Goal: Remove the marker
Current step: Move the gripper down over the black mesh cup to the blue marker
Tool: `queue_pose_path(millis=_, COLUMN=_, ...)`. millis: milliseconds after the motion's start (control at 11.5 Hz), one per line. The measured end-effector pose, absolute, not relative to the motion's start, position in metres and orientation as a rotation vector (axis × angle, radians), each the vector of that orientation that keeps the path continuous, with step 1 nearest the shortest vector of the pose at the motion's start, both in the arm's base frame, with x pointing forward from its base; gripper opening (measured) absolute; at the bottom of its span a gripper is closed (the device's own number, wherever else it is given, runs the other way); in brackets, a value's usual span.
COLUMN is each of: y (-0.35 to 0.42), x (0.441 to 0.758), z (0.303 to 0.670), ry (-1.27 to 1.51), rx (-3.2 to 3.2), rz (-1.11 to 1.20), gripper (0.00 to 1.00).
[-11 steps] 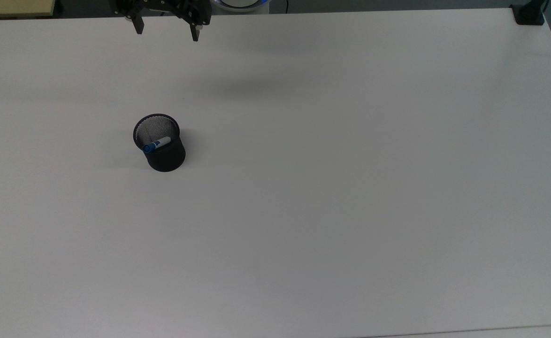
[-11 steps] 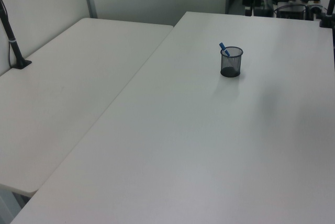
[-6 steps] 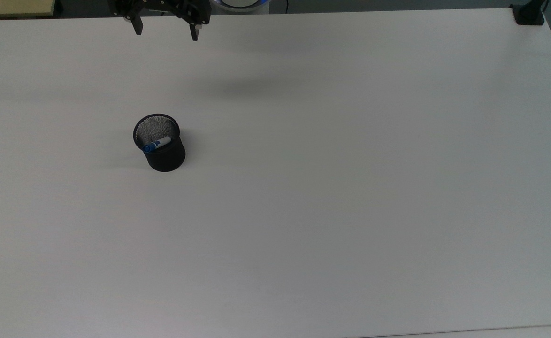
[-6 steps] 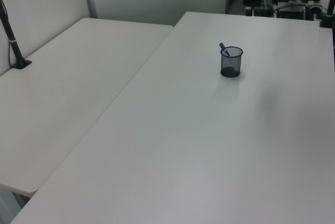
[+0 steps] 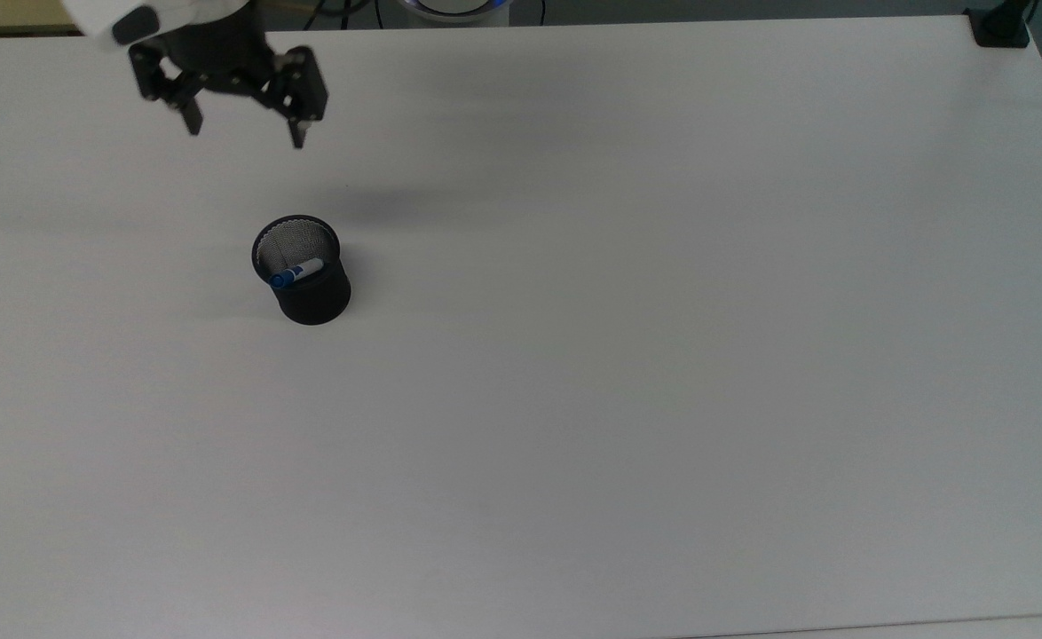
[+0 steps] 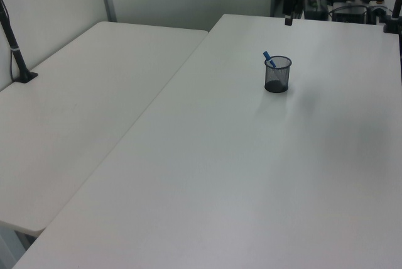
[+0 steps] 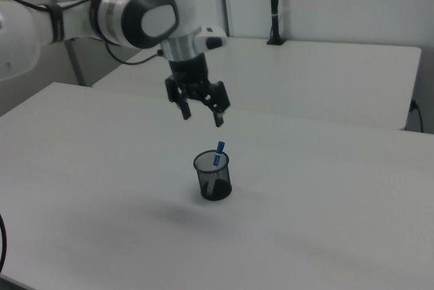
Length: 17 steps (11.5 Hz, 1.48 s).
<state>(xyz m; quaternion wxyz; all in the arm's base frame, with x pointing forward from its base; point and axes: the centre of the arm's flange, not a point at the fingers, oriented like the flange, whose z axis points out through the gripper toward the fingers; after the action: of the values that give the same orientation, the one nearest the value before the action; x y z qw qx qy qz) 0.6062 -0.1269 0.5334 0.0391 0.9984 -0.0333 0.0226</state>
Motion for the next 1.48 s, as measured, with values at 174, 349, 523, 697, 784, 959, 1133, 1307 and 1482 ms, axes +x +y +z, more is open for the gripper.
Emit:
queue_pose_path(millis=174, y=-0.151, x=0.616, z=0.513, ry=-0.101, rx=3.034, rz=0.093, gripper=0.98)
queue_pose_path(millis=349, y=-0.154, x=0.626, z=0.495, ry=-0.093, rx=3.018, rz=0.101, gripper=0.97)
queue_pose_path(millis=523, y=-0.151, x=0.636, z=0.473, ry=-0.086, rx=3.017, rz=0.094, gripper=0.95)
queue_pose_path(millis=697, y=-0.145, x=0.647, z=0.453, ry=-0.082, rx=3.025, rz=0.117, gripper=0.93)
queue_pose_path(millis=784, y=-0.141, x=0.652, z=0.444, ry=-0.077, rx=3.032, rz=0.118, gripper=0.92)
queue_pose_path(millis=959, y=-0.131, x=0.656, z=0.432, ry=-0.071, rx=3.041, rz=0.1, gripper=0.9)
queue_pose_path(millis=1133, y=-0.119, x=0.661, z=0.42, ry=-0.076, rx=3.042, rz=0.086, gripper=0.85)
queue_pose_path(millis=1307, y=-0.114, x=0.668, z=0.417, ry=-0.07, rx=3.031, rz=0.143, gripper=0.78)
queue_pose_path(millis=1482, y=-0.114, x=0.669, z=0.412, ry=-0.07, rx=3.03, rz=0.136, gripper=0.56)
